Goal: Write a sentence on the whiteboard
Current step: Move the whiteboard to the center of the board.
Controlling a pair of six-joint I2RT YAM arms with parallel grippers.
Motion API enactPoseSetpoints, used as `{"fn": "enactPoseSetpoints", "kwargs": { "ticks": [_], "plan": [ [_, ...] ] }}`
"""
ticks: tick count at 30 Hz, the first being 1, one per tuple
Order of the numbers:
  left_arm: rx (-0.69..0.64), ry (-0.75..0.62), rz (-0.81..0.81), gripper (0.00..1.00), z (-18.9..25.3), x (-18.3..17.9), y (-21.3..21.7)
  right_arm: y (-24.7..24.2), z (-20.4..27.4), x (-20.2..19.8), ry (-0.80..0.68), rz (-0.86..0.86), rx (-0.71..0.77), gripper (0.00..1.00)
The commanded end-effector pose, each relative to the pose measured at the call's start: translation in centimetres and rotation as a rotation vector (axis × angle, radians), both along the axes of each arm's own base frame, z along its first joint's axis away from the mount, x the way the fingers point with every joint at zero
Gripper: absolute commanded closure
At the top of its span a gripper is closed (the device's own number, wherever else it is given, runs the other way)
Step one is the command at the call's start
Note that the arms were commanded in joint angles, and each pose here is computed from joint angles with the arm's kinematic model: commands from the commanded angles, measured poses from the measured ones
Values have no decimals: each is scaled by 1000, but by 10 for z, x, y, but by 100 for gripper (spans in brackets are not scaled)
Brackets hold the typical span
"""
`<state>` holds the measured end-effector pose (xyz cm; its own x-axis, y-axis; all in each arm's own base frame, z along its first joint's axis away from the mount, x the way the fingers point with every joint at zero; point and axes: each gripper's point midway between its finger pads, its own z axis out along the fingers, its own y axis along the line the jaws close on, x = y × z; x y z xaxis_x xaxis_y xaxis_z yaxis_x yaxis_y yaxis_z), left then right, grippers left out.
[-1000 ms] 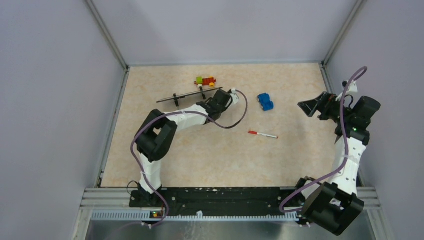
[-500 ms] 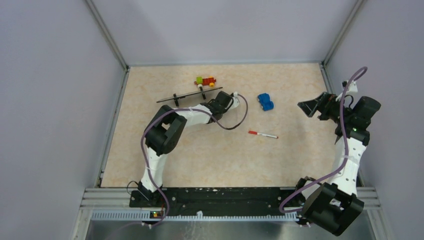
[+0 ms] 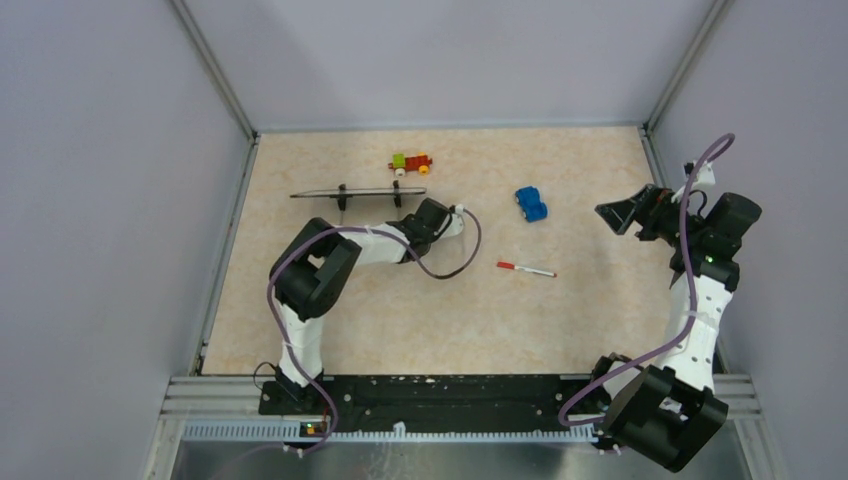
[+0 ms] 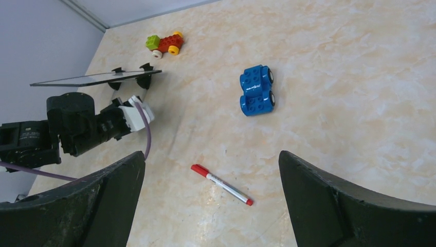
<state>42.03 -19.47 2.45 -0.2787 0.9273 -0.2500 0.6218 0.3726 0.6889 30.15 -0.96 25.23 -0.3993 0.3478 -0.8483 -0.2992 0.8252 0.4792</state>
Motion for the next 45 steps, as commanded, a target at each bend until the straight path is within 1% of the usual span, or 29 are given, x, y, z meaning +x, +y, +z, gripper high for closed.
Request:
{"fn": "enactPoseSetpoints", "kwargs": {
  "ticks": [1, 13, 21, 24, 27, 29, 32, 35, 38, 40, 42, 45],
  "plan": [
    [125, 179, -32, 82, -37, -49, 42, 2, 10, -2, -56, 19, -35, 2],
    [230, 275, -44, 83, -56, -109, 109, 3, 11, -2, -60, 21, -35, 2],
    [219, 363, -62, 83, -56, -149, 123, 3, 11, -2, -60, 22, -33, 2],
    [217, 429, -113, 82, -56, -176, 114, 4, 11, -2, -61, 24, -35, 2],
    [175, 508, -187, 77, -48, -204, 87, 6, 11, -2, -62, 30, -36, 2],
    [119, 577, -220, 73, -39, -221, 62, 7, 10, -1, -63, 35, -37, 2],
    [35, 634, -273, 65, -14, -235, 15, 8, 10, -1, -61, 40, -35, 2],
    [-93, 691, -277, 56, 24, -230, -36, 8, 9, -2, -58, 44, -36, 2],
    [-208, 680, -281, 49, 65, -208, -82, 9, 9, -3, -59, 49, -36, 2],
    [-273, 633, -263, 46, 91, -183, -105, 10, 9, -3, -61, 53, -36, 2],
    [-347, 583, -220, 44, 115, -149, -119, 11, 8, -4, -60, 56, -35, 2],
    [-457, 546, -120, 41, 138, -94, -119, 12, 9, -5, -62, 61, -37, 2]
  ]
}}
